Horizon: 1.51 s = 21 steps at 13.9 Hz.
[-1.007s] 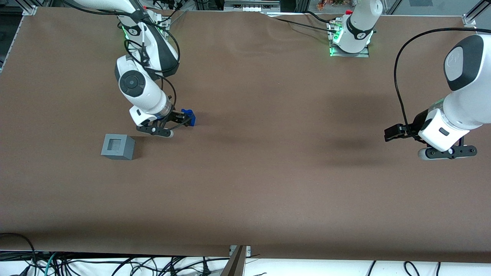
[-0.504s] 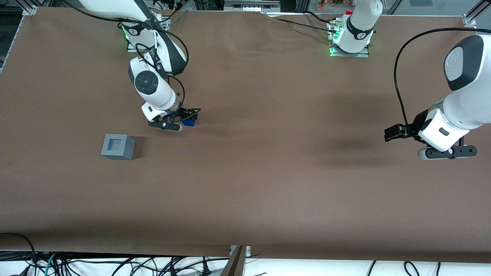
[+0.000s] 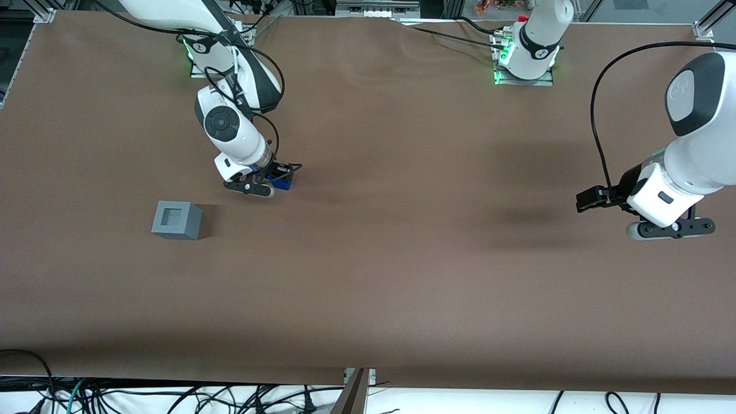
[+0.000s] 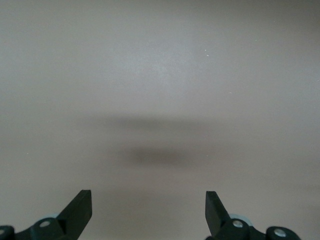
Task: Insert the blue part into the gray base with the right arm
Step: 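Carry the blue part with the right gripper over the gray base, then lower the blue part into the gray base's square hole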
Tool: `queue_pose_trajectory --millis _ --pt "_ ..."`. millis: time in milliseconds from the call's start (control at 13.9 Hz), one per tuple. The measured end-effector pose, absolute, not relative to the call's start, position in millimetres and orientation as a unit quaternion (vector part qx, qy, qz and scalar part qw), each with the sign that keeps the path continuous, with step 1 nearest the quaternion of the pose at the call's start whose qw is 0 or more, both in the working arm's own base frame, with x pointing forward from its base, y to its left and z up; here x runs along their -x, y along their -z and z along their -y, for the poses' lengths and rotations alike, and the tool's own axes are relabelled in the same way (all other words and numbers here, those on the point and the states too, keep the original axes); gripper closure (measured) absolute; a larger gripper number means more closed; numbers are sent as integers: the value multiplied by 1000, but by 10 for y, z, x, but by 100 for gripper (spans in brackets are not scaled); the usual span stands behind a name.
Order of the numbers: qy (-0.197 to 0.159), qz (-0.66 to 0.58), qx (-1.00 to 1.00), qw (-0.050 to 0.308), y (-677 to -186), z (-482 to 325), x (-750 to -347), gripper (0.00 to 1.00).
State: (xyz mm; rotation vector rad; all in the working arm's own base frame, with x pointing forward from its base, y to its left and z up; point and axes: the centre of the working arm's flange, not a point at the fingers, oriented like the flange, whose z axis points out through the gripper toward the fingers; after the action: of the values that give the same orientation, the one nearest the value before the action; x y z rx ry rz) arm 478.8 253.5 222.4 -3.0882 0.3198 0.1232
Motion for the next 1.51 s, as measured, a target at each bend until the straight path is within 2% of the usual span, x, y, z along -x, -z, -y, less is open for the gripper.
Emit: queue_pose_trajectory --millis 288,576,719,1079,1511 --pt "-34 -97 995 15 -2422 -2491 -4902 49" --pt "-56 -54 997 -16 -3287 -1619 -5552 49" --pt "-51 -22 998 -17 -3642 -1025 -5807 49" --pt "-55 38 998 -23 -3456 -159 -5971 49" --pt "-49 43 997 -28 -3200 -21 -6049 49"
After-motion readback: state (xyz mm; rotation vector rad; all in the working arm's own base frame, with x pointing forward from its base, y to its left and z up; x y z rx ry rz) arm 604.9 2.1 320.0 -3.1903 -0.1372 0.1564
